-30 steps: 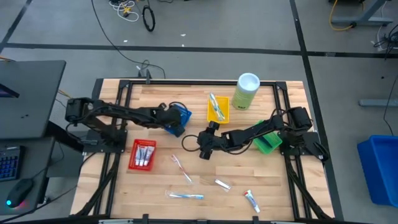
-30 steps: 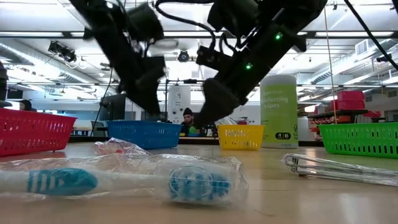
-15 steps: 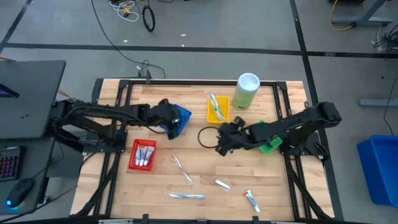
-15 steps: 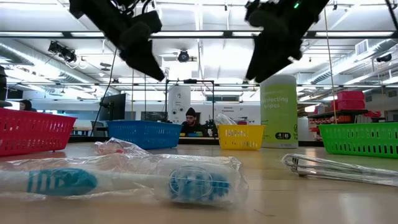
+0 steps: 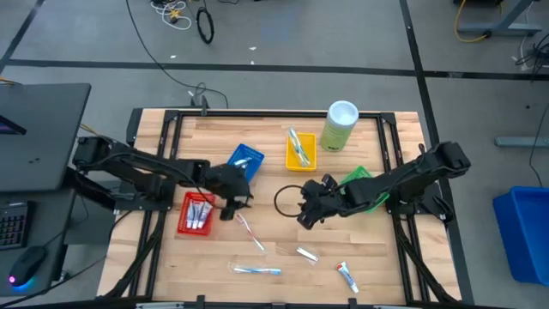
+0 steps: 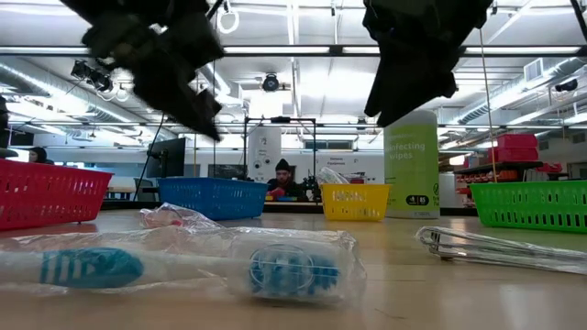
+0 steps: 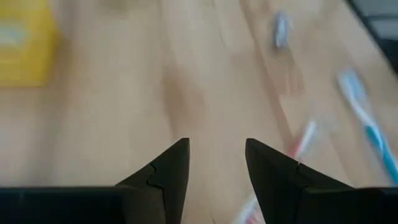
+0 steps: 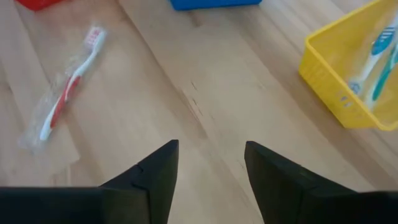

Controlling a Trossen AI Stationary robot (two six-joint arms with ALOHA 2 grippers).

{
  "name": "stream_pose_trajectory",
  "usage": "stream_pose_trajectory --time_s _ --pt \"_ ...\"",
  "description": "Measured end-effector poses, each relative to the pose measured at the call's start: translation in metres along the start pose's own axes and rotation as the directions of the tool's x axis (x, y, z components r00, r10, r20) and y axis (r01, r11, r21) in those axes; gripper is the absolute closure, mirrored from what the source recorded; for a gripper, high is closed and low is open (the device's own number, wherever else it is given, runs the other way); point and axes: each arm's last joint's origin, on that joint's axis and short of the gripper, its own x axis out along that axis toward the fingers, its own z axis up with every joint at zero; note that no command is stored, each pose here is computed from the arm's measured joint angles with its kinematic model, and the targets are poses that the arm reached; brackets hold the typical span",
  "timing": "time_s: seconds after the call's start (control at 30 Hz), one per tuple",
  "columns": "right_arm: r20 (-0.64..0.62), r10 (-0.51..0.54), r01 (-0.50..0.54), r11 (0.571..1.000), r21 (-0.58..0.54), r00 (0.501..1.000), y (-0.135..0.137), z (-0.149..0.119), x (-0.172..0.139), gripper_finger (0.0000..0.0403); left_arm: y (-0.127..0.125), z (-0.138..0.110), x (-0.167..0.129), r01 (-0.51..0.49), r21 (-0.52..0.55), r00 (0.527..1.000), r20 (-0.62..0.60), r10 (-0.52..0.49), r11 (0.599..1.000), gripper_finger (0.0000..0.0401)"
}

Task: Pick & Place Travel size toiletries
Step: Put the red toothbrush into the yellow basket

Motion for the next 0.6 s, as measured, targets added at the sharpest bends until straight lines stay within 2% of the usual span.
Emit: stream_pose_trajectory --time_s 0.17,0.33,0.5,0.6 --pt "0.017 0.002 -0.002 1.0 0.001 1.0 0.002 0.0 0.003 0.0218 -0.018 -0.02 0.018 0.059 0.032 0.993 -0.106 -0.056 0.998 0.0234" --pt "0.024 0.006 -0.007 1.0 0.002 1.0 0.005 0.0 0.007 0.0227 -0.037 -0.032 0.042 0.119 0.142 0.982 -0.16 -0.096 0.983 0.0234" --pt "0.023 0.006 -0.006 1.0 0.001 1.0 0.005 0.0 0.007 0.0235 -0.051 -0.04 0.058 0.148 0.189 0.972 -0.21 -0.108 0.971 0.0234" --pt "0.033 0.016 -0.016 1.0 0.004 0.999 0.006 0.001 0.007 0.024 -0.056 -0.046 0.065 0.131 0.219 0.968 -0.239 -0.077 0.967 0.0234"
